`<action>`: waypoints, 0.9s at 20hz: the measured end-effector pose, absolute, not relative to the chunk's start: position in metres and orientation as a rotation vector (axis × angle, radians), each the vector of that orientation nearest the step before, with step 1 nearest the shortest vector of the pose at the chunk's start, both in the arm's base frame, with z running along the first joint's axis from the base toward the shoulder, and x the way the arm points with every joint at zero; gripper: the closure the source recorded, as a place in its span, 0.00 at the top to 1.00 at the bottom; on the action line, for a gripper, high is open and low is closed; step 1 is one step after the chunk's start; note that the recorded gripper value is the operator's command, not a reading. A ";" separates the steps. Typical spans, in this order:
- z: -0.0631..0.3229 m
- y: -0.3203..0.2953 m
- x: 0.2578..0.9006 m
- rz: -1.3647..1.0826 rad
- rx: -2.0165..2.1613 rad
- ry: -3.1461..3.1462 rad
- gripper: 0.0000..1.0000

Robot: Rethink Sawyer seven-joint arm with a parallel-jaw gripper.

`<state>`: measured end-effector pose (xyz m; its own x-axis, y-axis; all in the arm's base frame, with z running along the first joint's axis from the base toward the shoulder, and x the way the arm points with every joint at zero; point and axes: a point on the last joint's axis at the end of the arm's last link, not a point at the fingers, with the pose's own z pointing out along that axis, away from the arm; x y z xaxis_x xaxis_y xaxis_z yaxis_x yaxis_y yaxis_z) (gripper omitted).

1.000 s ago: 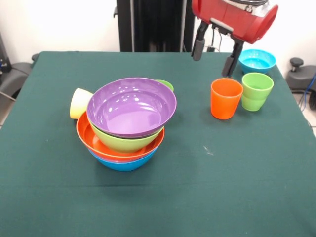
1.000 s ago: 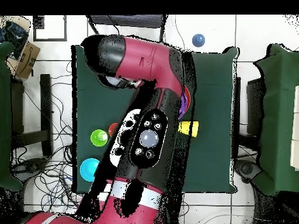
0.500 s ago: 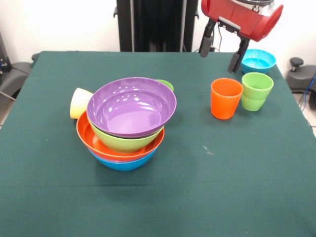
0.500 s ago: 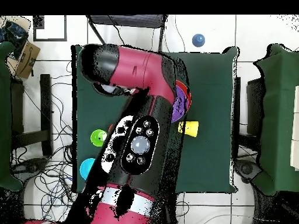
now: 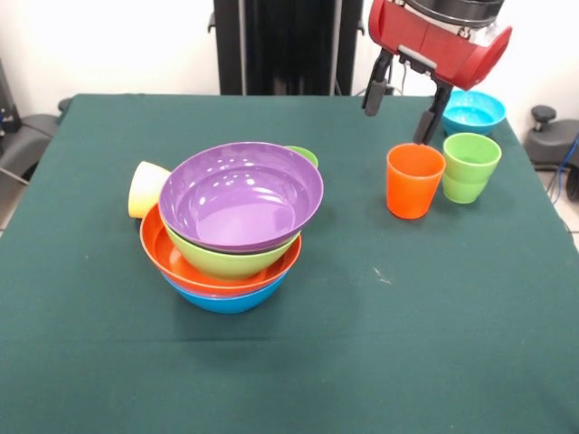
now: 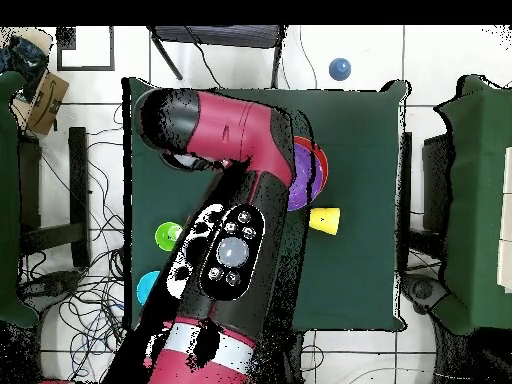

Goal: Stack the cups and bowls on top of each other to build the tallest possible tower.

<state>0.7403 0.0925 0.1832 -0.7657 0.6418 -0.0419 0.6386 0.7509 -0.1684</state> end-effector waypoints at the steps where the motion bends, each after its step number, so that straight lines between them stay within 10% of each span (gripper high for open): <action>1: 0.182 0.093 0.740 0.271 -1.074 -2.920 1.00; 18: 0.134 0.117 0.705 0.308 -1.310 -2.823 1.00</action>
